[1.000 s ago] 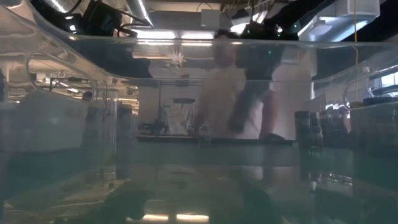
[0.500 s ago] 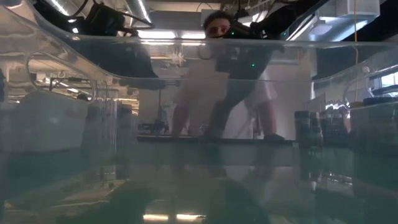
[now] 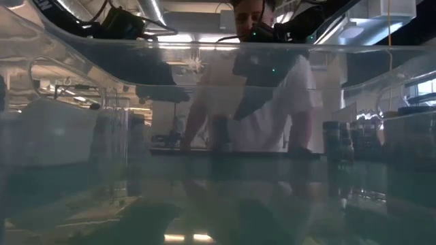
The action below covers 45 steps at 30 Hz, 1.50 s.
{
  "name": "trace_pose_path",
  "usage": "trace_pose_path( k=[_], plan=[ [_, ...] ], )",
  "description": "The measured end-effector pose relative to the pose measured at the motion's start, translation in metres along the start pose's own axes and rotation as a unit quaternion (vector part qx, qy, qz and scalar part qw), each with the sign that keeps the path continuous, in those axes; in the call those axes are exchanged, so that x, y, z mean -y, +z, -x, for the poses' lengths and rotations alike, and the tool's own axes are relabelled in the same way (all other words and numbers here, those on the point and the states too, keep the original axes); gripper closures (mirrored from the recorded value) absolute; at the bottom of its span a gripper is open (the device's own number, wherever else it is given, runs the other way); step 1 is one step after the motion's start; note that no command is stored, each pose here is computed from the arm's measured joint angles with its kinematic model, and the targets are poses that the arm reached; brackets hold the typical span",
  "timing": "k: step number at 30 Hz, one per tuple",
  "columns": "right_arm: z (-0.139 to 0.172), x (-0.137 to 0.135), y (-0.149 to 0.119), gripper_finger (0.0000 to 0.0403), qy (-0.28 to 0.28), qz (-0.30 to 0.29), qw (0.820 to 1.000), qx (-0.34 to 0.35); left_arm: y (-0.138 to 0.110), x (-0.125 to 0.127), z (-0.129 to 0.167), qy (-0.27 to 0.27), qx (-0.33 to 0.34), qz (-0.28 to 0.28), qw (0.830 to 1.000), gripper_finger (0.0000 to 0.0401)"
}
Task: Sort spices by type
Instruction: Put the yellow spice bottle into the top transparent bin
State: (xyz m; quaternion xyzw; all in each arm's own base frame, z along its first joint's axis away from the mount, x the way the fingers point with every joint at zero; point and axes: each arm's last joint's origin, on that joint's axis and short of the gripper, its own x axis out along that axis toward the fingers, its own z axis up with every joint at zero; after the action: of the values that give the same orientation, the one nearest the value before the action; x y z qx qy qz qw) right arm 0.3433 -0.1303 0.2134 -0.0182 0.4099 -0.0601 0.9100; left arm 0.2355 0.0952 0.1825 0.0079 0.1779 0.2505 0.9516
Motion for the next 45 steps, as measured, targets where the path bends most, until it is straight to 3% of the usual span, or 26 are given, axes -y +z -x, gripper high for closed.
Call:
trace_pose_path(
  k=[10,17,20,26,37,40,45],
  plan=[
    [0.048,-0.005,0.009,0.0095,0.014,0.001,1.000,0.022,0.021,0.007,-0.017,-0.082,0.022,-0.005,0.996,0.0095],
    [0.041,-0.011,-0.014,0.0095,0.033,0.005,0.999,0.010,0.033,0.018,-0.052,-0.106,0.015,-0.023,0.994,0.0095],
    [0.045,-0.016,-0.026,0.0095,0.057,0.014,0.998,0.037,0.033,0.023,-0.070,-0.110,0.005,-0.030,0.993,0.0095],
    [0.053,-0.022,-0.044,0.0095,0.049,-0.004,0.997,0.060,0.028,0.012,-0.087,-0.105,-0.050,-0.059,0.991,0.0095],
    [0.046,-0.025,-0.057,0.0095,0.046,-0.038,0.996,0.069,0.002,0.011,-0.108,-0.173,-0.054,-0.062,0.982,0.0096],
    [0.047,-0.024,-0.055,0.0095,0.039,-0.038,0.996,0.076,0.000,0.013,-0.112,-0.177,-0.035,-0.063,0.982,0.0115],
    [0.047,-0.021,-0.053,0.0095,0.004,-0.077,0.994,0.081,0.002,0.012,-0.114,-0.180,-0.016,-0.067,0.981,0.0183]
  ],
)
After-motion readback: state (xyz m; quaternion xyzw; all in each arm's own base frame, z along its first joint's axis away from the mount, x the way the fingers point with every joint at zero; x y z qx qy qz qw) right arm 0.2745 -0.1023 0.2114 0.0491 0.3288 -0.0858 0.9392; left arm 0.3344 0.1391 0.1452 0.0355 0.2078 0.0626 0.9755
